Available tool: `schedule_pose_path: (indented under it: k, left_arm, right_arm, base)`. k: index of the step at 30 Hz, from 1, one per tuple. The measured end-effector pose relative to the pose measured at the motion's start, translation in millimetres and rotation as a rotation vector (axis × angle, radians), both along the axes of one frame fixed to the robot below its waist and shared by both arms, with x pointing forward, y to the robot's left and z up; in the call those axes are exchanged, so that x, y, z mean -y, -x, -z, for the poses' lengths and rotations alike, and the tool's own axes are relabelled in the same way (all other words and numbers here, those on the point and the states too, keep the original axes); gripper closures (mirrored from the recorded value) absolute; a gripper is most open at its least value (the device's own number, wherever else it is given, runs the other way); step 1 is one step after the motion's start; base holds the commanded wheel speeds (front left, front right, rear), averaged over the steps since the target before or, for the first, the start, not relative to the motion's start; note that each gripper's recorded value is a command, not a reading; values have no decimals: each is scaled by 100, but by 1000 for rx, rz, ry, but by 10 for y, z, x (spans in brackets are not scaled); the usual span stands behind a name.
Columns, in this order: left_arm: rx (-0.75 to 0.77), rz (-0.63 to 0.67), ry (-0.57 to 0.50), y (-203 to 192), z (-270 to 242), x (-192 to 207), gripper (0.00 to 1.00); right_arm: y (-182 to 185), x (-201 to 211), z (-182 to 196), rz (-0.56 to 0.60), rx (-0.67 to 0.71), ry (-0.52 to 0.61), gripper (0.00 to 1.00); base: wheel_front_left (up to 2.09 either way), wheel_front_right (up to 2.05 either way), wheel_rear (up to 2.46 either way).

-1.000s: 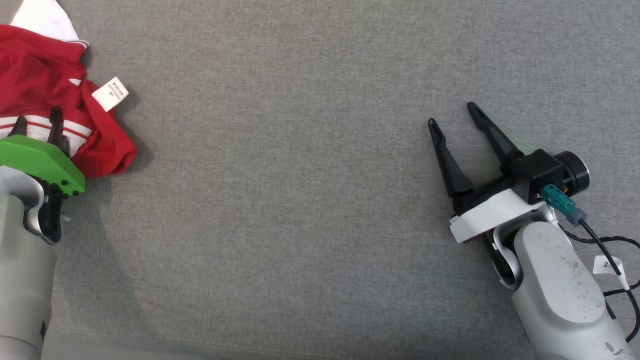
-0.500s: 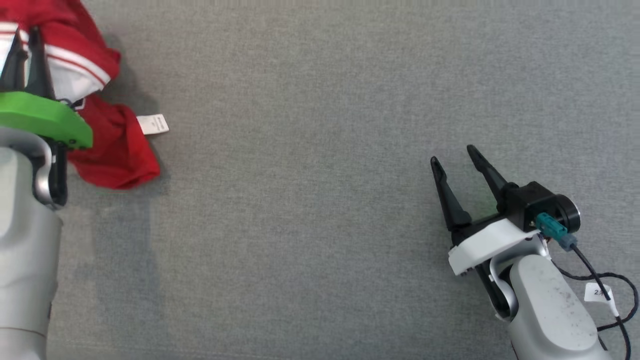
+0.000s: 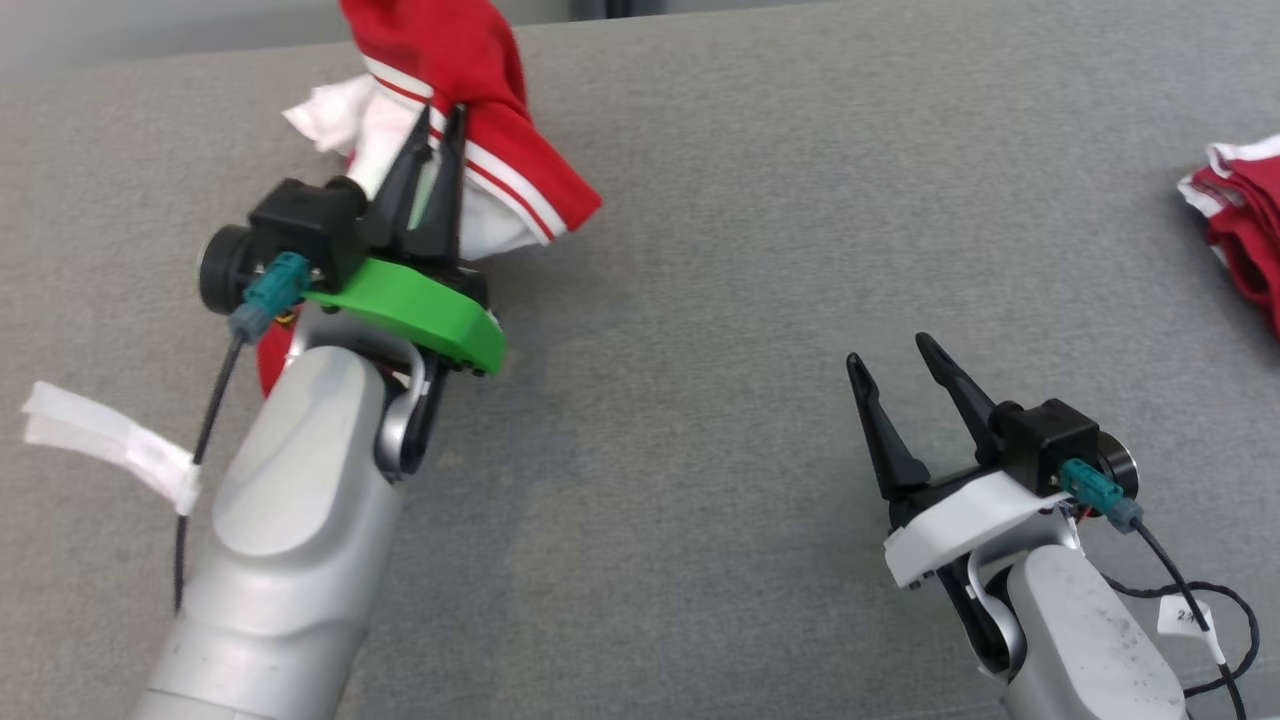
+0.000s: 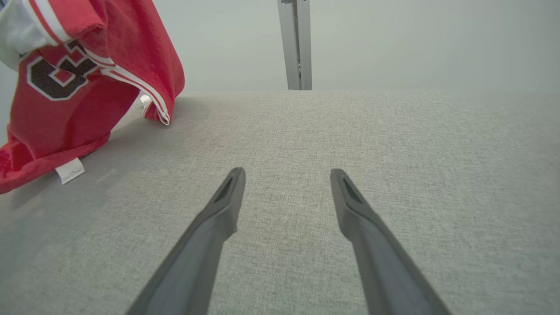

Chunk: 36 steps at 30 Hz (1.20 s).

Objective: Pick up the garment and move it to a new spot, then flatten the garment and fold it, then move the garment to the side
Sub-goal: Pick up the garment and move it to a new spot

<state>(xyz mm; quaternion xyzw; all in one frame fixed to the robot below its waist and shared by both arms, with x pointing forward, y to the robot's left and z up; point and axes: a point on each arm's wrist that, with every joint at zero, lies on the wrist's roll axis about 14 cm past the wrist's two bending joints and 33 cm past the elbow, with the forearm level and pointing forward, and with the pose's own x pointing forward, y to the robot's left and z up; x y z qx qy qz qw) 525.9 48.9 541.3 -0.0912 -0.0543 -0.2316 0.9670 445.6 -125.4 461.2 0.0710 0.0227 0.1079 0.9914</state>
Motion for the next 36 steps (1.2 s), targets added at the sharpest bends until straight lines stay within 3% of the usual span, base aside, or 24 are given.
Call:
schedule_pose_path:
  k: [9, 10, 11, 12, 13, 21, 36]
  left_arm:
    - [-61, 302, 11, 346, 184, 1211, 100]
    - [-68, 329, 15, 395, 201, 1306, 85]
    - [-77, 343, 13, 429, 233, 1358, 56]
    - [-91, 356, 11, 471, 288, 1402, 10]
    - [-110, 361, 13, 506, 347, 1423, 0]
    - [-171, 208, 20, 523, 560, 1027, 0]
    - [-210, -216, -21, 1004, 804, -475, 0]
  right_arm:
    - [274, 553, -89, 151, 3, 14, 0]
    - [304, 619, -99, 170, 3, 16, 0]
    - [325, 661, -107, 182, 4, 18, 0]
    - [351, 709, -114, 196, 5, 20, 0]
    - [379, 750, -116, 209, 4, 21, 0]
    - [418, 754, -143, 215, 10, 10, 0]
    - [563, 443, -127, 138, 4, -21, 0]
  base:
    - [0, 0, 0]
    - [0, 0, 0]
    - [0, 0, 0]
    - [0, 0, 0]
    - [0, 0, 0]
    - [0, 0, 0]
    - [0, 0, 0]
